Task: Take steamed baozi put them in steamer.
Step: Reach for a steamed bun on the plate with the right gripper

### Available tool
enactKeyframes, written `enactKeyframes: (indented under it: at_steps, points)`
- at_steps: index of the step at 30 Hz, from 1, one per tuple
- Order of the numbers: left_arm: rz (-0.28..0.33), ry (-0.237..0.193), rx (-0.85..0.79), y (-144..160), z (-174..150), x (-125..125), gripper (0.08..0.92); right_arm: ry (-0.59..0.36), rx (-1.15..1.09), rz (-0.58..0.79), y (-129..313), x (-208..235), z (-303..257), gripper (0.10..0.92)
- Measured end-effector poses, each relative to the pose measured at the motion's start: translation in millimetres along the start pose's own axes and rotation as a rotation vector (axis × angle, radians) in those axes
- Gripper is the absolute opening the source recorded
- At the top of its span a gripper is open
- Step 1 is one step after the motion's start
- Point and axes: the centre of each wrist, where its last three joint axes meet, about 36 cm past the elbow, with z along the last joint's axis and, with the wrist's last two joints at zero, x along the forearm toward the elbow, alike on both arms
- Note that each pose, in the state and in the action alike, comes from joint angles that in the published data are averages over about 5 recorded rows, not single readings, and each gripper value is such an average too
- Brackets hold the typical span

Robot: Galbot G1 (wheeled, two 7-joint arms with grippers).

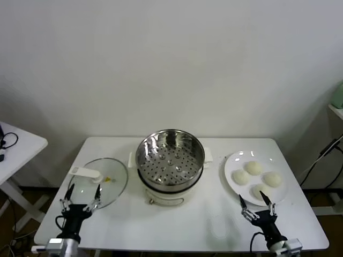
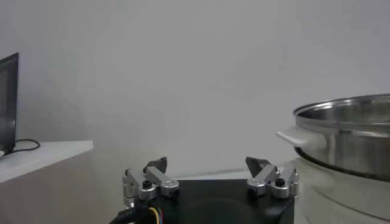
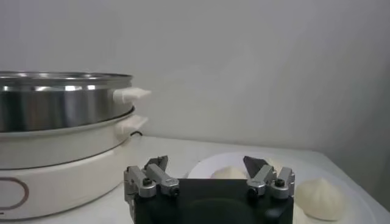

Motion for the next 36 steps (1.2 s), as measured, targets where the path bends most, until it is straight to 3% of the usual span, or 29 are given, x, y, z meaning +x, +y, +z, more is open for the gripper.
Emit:
enactKeyframes:
  at_steps: [8, 17, 25, 36]
  points:
    - [-0.01, 0.005, -0.01, -1.9, 0.4, -2.6, 0.823, 0.036, 0.11, -0.056, -43.8, -23.7, -26.0, 0.823]
    - [-0.002, -0.001, -0.005, -10.0, -3.1, -7.3, 0.823, 0.125, 0.343, -0.221, -121.8, -70.6, -73.4, 0.823]
    - [-0.005, 0.008, -0.012, -11.7, -1.3, -10.1, 0.823, 0.245, 0.573, -0.436, -182.0, -133.2, -121.5, 0.823]
    - [-0.004, 0.01, -0.008, -13.6, -4.7, -16.3, 0.823, 0.491, 0.863, -0.739, -221.6, -233.2, -187.7, 0.823]
